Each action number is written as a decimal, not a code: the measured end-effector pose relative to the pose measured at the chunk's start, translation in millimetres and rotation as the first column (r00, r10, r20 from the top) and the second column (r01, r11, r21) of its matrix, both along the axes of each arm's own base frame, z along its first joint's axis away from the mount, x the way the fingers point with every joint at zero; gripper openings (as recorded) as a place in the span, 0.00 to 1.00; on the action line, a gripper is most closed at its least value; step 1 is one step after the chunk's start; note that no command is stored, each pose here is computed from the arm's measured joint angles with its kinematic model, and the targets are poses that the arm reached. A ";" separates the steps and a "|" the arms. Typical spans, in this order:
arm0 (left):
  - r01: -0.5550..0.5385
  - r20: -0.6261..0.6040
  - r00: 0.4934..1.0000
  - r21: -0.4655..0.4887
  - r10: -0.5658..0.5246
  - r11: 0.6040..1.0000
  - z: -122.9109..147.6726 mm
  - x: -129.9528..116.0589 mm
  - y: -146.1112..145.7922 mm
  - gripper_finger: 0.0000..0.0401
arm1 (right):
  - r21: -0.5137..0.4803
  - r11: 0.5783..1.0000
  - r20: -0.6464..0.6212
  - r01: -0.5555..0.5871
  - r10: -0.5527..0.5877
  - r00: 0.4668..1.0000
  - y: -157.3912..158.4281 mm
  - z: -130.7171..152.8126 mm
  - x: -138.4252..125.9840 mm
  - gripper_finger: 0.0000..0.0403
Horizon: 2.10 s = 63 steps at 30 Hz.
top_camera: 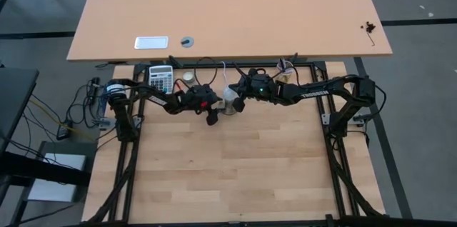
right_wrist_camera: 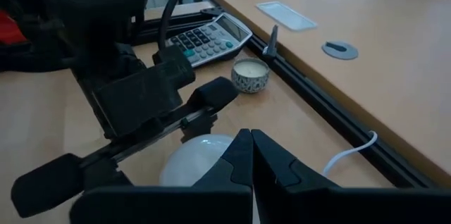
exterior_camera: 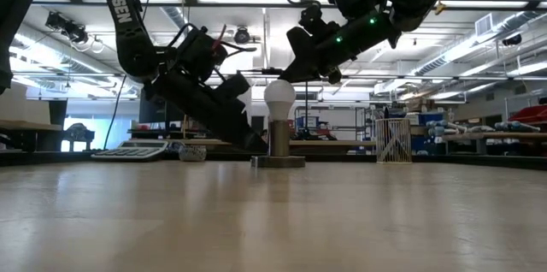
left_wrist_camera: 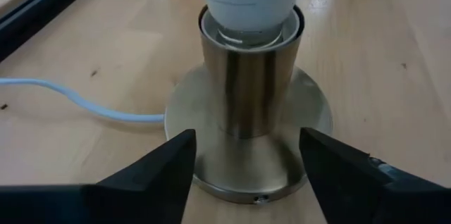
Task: Screw lightbulb
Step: Insert the lightbulb into the lamp
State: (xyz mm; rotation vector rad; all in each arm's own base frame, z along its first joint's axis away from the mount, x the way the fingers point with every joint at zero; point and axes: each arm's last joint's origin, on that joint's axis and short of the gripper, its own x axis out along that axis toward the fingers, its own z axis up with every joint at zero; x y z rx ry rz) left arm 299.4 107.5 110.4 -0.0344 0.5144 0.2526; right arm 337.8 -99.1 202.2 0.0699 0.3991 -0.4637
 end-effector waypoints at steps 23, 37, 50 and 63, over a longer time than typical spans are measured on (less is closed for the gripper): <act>-0.015 -0.037 0.999 -0.004 0.015 1.000 -3.1 -1.5 -0.3 0.19 | -0.004 1.000 -0.006 -0.002 0.002 1.000 0.3 -0.5 -0.1 0.02; -0.005 -0.012 1.000 -0.030 0.005 1.000 -1.8 -0.5 -0.7 0.01 | 0.016 1.000 -0.070 -0.009 0.010 0.997 1.3 -9.3 -2.5 0.02; -0.005 -0.020 1.000 -0.038 0.004 0.999 -4.3 -0.5 -0.9 0.01 | 0.013 1.000 -0.062 -0.006 0.007 0.998 0.6 -6.9 -2.5 0.05; 0.023 0.011 1.000 -0.058 -0.023 0.998 -18.3 7.4 -7.1 0.01 | 0.014 1.000 -0.071 0.014 -0.013 0.997 -4.4 -5.5 -5.0 0.13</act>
